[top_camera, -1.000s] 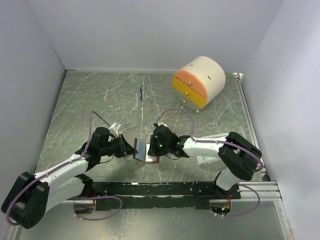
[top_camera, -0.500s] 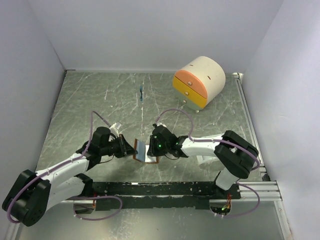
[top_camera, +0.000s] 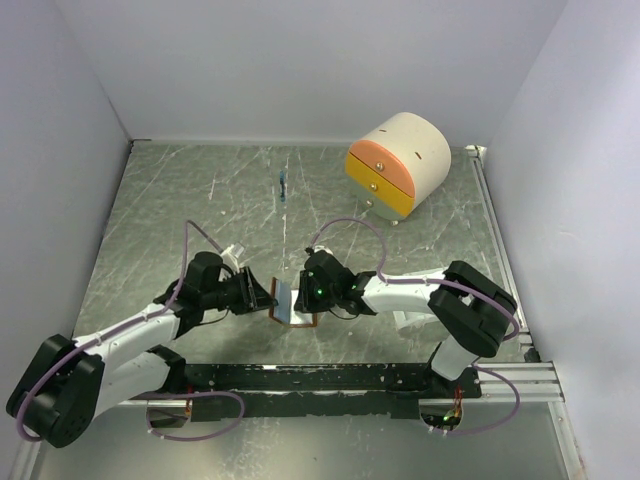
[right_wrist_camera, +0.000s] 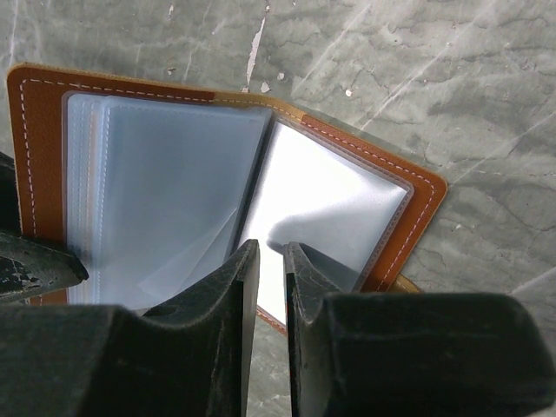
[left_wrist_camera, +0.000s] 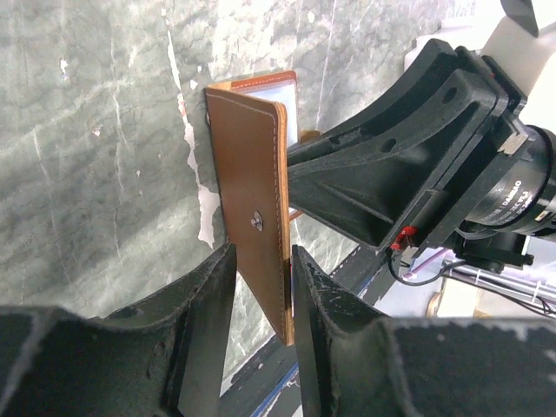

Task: Put the credit cards into the card holder
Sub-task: Open the card holder at the center of the board.

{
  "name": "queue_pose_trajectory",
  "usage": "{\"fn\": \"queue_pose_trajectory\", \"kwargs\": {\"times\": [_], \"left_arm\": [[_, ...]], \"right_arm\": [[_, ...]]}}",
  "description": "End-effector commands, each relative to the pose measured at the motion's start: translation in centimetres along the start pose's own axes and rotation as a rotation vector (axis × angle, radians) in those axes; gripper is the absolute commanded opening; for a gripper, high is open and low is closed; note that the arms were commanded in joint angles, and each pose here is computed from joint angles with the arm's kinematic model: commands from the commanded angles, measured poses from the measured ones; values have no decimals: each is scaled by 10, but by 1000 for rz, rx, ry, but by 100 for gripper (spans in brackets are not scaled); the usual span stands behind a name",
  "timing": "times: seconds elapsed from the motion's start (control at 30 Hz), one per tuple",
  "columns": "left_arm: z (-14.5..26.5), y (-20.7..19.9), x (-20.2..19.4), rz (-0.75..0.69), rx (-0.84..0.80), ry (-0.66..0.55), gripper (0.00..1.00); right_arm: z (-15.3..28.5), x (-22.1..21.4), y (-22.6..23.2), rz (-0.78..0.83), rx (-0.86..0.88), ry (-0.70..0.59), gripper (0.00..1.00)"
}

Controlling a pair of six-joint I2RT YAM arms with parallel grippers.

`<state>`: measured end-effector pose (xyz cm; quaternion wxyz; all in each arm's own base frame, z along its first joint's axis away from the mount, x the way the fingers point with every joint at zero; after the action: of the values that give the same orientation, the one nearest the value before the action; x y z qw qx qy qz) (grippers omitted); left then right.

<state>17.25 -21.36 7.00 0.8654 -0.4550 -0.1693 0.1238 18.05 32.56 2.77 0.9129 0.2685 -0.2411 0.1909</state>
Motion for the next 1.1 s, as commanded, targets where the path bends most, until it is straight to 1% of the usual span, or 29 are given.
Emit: {"fn": "queue_pose_trajectory", "kwargs": {"times": [0.0,0.4,0.57,0.83,0.93,1.07], "left_arm": [[-3,-13,12,-41,-13,-28,43],[-10,-14,20,-60,6,-29,46],[-11,-15,21,-64,4,-30,42],[-9,-15,20,-68,-1,-34,33],[-10,-14,19,-67,-3,-28,27],[-10,-16,18,-72,-15,-22,15]], "right_arm": [[-3,-1,0,14,-4,3,18],[-3,11,8,29,5,-9,18],[-4,14,11,30,11,-13,17],[-7,10,9,28,7,-5,17],[-7,8,8,28,6,-2,17],[-6,8,8,29,4,-3,16]]}}
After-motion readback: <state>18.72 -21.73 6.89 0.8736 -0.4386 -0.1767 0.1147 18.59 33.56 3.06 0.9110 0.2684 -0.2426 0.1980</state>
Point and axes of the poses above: each gripper's point midway between its finger pads, its own z axis back along the fingers, its own y axis along the line the jaws close on, x = y × z, the point moved 1 cm from there along z, back along the fingers, and after that the axes turned 11 degrees about z, right-handed, at the moved point
